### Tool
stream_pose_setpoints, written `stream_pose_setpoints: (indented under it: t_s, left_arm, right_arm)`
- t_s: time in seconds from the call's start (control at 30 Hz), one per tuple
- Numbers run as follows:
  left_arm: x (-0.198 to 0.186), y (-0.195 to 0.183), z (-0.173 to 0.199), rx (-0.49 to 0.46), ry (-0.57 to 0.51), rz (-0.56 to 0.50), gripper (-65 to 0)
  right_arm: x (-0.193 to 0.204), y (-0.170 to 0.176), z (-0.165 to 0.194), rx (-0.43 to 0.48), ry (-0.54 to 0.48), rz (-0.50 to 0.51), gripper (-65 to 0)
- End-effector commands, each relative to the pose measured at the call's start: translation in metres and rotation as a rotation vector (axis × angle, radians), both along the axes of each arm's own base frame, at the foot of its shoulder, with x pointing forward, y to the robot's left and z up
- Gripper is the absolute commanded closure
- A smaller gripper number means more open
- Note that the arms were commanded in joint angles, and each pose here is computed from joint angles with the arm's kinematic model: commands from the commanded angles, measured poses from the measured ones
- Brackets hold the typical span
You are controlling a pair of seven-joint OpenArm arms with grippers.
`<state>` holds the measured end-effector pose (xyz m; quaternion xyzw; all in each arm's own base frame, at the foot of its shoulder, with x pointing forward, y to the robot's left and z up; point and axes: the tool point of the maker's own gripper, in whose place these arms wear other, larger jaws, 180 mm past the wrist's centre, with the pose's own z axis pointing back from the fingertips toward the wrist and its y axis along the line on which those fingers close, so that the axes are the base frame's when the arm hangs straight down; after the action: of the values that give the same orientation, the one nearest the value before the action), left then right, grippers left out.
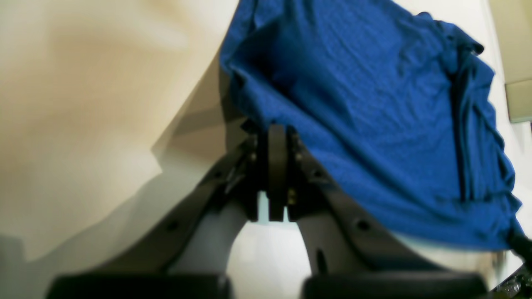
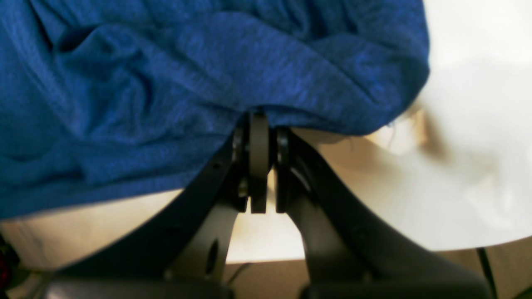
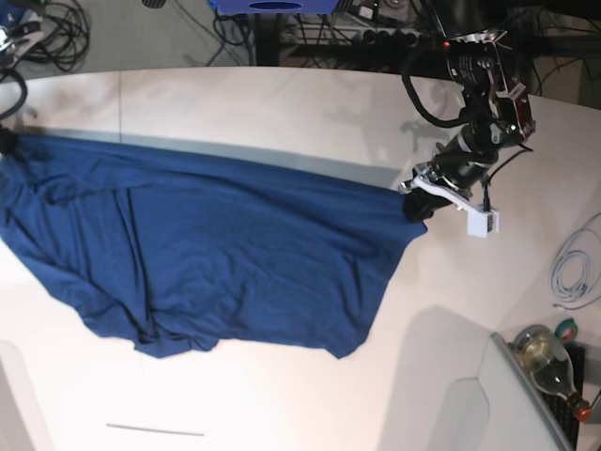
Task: Layout the t-shirt on the table in an organized manner, then fold the t-shirt properly
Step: 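Pull the shirt edge with both grippers to stretch it taut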
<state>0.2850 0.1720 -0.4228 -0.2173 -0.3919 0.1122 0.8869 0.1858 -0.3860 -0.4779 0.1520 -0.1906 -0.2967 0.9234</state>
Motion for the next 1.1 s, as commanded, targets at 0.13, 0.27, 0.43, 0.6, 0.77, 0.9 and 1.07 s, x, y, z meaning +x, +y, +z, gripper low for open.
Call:
stream_pose_setpoints:
  t_s: [0.13, 0.27, 0.43, 0.6, 0.77, 0.9, 1.07]
  left_arm:
    - [0.012, 0.003, 0.032, 0.031, -0.072, -0.012, 0.0]
    - [-0.007, 0.004, 0.025, 0.042, -0.042, -0.014, 0.0]
    - [-0.034, 0.004, -0.006, 0.015, 0.040, 0.004, 0.0]
    - [-0.057, 0.007, -0.025, 0.001, 0.076, 0.039, 0.0]
    - [-0.075, 0.009, -0.027, 0.016, 0.101, 0.037, 0.0]
    - [-0.083, 0.010, -0.031, 0.018, 0.119, 0.037, 0.0]
    - [-0.098, 0.032, -0.033, 0.029, 0.137, 0.114, 0.0]
  right_arm:
    - [0.002, -0.030, 0.033, -0.064, 0.029, 0.031, 0.0]
    - [-0.021, -0.029, 0.040, -0.159, 0.074, 0.063, 0.0]
    - [-0.043, -0.001, 0.018, -0.120, 0.119, 0.077, 0.0]
    - [-0.052, 0.007, 0.008, -0.124, 0.098, 0.058, 0.0]
    - [-0.058, 0.005, 0.006, -0.132, 0.103, 0.054, 0.0]
    - [-0.058, 0.004, 0.006, -0.134, 0.103, 0.053, 0.0]
    - [-0.053, 0.000, 0.008, -0.153, 0.071, 0.040, 0.0]
